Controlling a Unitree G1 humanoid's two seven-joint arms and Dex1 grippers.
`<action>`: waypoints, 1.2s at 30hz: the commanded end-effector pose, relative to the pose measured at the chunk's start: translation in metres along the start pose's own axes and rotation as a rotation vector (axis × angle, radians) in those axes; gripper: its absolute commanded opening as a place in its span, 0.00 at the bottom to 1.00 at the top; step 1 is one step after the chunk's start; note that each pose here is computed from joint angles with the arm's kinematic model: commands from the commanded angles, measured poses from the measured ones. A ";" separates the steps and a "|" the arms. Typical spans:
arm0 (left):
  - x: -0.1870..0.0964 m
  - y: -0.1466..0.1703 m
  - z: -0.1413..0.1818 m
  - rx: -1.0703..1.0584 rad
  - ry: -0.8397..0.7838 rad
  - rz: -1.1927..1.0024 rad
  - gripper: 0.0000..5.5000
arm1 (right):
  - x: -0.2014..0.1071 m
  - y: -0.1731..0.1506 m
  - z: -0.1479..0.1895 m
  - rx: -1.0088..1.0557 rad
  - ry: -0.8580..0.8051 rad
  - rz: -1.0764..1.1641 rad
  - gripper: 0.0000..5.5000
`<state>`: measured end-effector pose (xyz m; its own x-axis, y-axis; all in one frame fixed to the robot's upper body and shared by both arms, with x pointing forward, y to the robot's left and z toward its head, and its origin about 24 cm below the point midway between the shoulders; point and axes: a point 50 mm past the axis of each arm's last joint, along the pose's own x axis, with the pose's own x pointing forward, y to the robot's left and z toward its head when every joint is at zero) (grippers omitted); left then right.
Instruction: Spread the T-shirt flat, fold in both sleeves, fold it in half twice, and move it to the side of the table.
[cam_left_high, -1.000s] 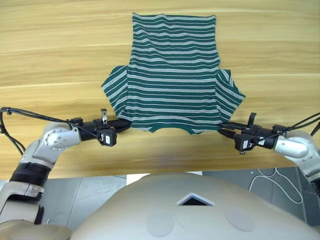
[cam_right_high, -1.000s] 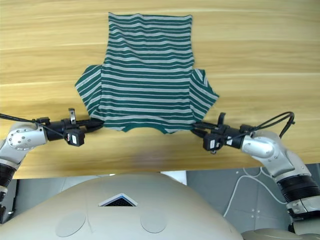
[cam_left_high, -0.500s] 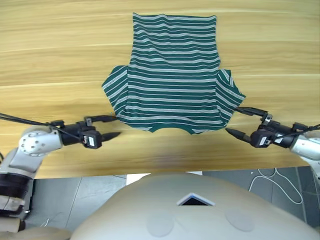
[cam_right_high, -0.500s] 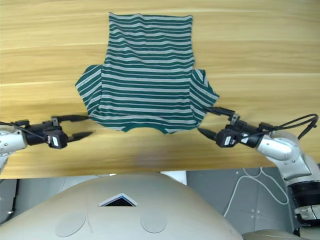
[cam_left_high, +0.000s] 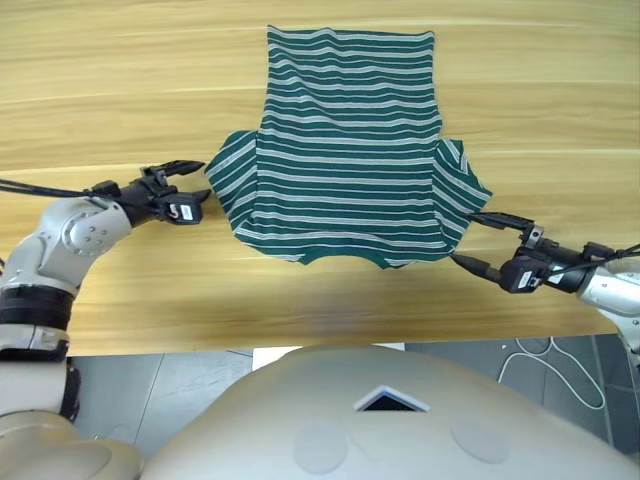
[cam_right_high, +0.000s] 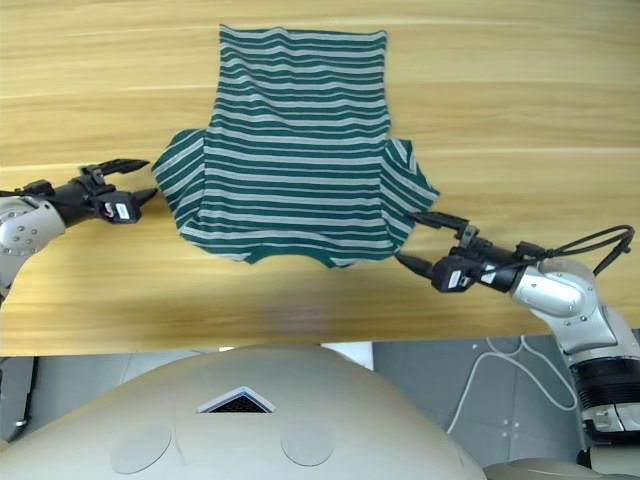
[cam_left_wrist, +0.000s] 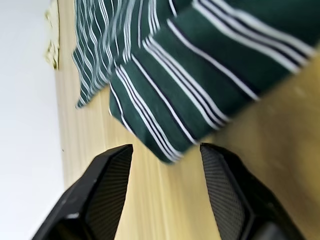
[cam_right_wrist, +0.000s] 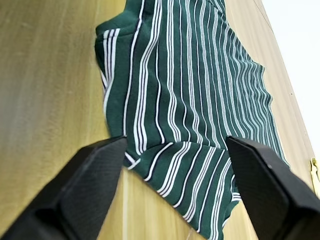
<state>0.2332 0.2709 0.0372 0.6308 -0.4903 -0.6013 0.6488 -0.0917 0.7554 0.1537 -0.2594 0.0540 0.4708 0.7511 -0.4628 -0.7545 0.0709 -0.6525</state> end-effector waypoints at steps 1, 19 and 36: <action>0.013 -0.024 -0.002 0.023 0.021 -0.109 0.40 | 0.002 0.001 0.001 -0.013 -0.011 0.017 0.67; 0.019 -0.029 -0.009 0.036 0.028 -0.119 0.00 | 0.004 0.005 0.003 -0.011 -0.022 0.019 0.67; 0.011 0.000 0.003 0.049 -0.095 0.144 0.00 | 0.006 0.005 0.003 -0.008 -0.027 0.013 0.67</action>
<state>0.2407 0.2699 0.0298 0.6790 -0.5457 -0.4912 0.5459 -0.0720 0.8347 0.1511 -0.2549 0.0506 0.4571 0.7648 -0.4541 -0.7545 0.0631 -0.6533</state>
